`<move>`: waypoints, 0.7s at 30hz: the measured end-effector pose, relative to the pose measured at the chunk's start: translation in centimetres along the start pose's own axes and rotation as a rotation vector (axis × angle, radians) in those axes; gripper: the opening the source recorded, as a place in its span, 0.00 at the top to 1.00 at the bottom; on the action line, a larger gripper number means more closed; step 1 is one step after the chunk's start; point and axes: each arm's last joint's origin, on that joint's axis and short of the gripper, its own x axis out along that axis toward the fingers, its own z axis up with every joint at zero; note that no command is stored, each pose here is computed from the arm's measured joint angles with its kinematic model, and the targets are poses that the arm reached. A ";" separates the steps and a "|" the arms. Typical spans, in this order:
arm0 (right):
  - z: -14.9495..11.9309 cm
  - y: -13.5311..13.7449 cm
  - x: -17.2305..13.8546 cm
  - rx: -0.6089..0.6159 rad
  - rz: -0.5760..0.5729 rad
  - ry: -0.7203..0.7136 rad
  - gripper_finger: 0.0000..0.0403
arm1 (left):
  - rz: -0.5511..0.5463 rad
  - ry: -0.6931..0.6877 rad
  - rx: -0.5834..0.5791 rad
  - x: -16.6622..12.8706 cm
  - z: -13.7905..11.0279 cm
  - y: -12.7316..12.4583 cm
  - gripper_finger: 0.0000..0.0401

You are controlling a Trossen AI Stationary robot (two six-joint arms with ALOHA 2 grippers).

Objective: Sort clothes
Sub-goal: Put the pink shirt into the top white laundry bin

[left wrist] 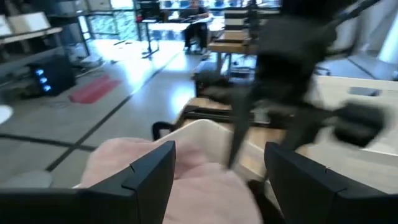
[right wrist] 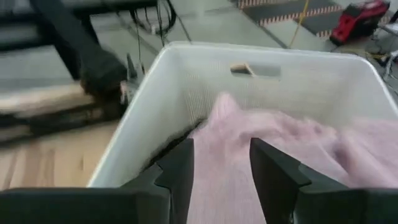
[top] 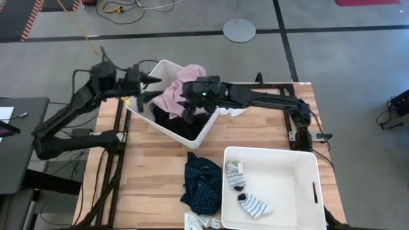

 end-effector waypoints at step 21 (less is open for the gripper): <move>-13.0 -7.0 16.3 0.364 -0.055 0.331 0.59 | -0.199 0.137 -0.030 -5.1 -1.4 -4.5 0.40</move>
